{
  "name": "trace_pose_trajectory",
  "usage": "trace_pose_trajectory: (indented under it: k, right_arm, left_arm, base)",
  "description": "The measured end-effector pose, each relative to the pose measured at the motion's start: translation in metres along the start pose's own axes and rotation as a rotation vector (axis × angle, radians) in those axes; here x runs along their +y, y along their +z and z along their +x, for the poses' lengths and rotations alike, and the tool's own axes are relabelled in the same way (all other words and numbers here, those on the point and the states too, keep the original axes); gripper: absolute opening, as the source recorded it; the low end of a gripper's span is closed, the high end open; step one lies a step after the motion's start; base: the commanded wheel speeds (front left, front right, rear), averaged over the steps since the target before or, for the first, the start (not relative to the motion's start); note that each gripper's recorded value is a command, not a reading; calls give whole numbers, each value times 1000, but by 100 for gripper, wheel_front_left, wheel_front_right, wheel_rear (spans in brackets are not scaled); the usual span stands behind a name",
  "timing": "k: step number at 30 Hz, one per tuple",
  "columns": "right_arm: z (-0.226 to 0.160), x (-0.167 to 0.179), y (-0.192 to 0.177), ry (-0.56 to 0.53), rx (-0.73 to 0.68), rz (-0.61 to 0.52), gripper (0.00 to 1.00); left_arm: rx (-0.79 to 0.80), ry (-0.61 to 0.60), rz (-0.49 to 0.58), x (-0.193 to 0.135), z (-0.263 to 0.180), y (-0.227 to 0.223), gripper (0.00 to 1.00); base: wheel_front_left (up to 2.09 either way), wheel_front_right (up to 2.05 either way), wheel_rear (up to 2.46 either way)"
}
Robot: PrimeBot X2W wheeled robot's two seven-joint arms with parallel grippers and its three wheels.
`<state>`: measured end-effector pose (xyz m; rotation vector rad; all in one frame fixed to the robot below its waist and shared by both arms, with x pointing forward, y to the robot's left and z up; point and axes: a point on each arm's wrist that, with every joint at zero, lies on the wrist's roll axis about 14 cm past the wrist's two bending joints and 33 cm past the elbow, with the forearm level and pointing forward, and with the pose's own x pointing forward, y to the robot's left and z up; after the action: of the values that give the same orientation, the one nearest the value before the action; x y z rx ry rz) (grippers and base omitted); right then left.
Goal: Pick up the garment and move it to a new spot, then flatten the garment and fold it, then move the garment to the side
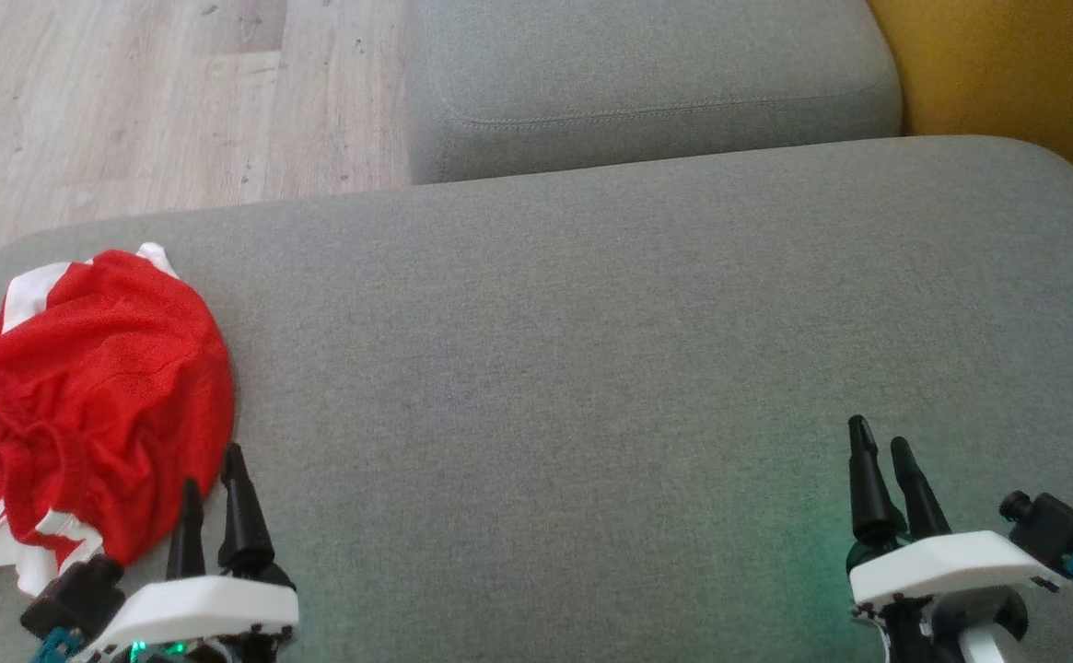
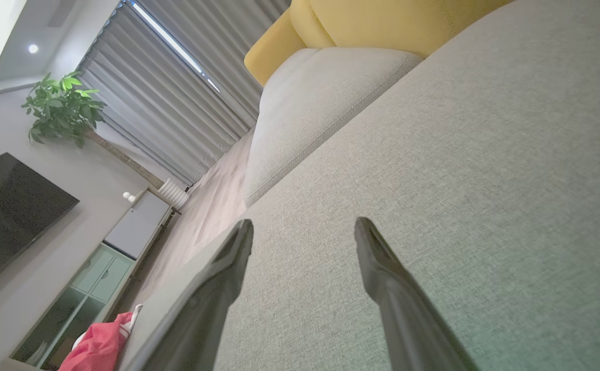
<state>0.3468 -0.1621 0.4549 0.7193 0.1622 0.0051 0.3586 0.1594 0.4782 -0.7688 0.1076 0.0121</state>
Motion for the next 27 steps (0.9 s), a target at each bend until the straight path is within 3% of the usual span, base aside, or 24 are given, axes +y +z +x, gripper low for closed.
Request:
trace_pose_trajectory:
  k: [27]
  right_arm:
    - [0,23,-5,96,-16,-347,100]
  left_arm:
    - [-62,-42,353,-14,-5,4,100]
  base:
    - [0,0,0]
